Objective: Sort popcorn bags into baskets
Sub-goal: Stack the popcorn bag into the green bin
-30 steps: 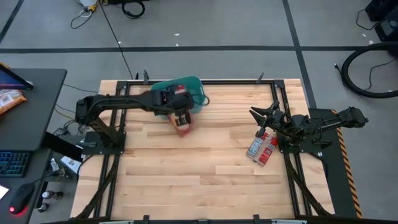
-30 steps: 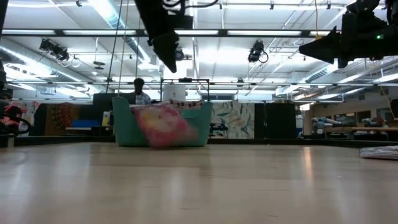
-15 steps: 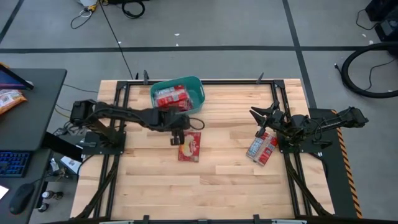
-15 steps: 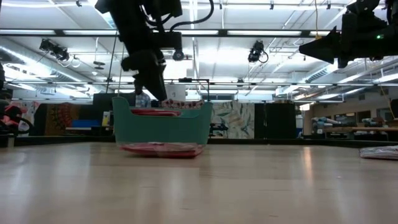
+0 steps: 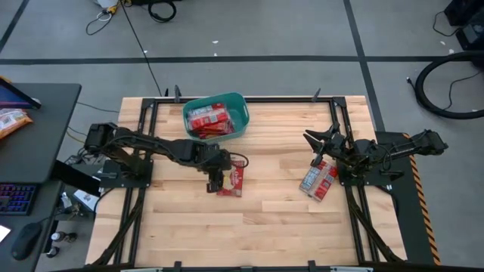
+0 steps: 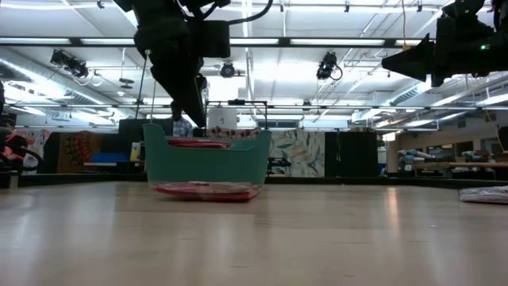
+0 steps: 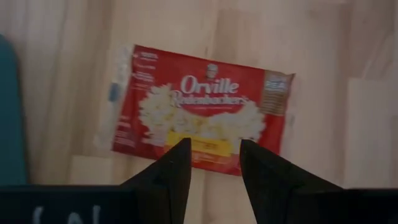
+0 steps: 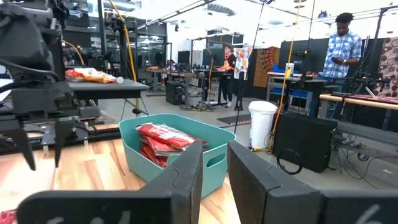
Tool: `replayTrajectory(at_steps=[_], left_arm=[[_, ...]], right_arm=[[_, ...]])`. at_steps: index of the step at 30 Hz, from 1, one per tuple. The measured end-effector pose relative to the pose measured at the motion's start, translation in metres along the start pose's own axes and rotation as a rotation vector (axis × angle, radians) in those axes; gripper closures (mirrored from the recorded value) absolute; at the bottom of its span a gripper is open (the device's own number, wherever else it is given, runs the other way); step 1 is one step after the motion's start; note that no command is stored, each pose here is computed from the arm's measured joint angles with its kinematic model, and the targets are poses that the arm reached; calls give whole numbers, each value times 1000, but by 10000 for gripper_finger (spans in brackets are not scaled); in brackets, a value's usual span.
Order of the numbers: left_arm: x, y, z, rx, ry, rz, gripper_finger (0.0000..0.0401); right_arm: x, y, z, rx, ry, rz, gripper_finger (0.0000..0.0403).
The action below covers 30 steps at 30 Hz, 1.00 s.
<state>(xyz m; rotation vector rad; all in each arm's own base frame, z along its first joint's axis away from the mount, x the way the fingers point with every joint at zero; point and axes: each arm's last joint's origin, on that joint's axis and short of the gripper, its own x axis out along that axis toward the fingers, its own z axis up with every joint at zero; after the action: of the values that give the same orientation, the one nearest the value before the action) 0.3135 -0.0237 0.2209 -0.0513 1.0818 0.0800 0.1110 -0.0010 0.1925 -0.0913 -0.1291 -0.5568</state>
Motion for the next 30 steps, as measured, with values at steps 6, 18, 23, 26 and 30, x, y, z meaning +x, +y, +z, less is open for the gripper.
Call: replayTrajectory(at_steps=[6,18,23,26,30], left_arm=[[-2,-19,-4,-39,2,-28,260],[1,-49,-12,48,15,-34,260],[19,-57,-20,282,91,16,260],[31,-59,-26,509,150,138,260],[45,-56,-29,773,221,294,260]], right_arm=[[0,0,0,0,0,0,322],[0,0,0,0,0,0,322],[0,0,0,4,-4,-2,322],[0,0,0,4,-4,-4,322],[0,0,0,2,-2,-4,322]])
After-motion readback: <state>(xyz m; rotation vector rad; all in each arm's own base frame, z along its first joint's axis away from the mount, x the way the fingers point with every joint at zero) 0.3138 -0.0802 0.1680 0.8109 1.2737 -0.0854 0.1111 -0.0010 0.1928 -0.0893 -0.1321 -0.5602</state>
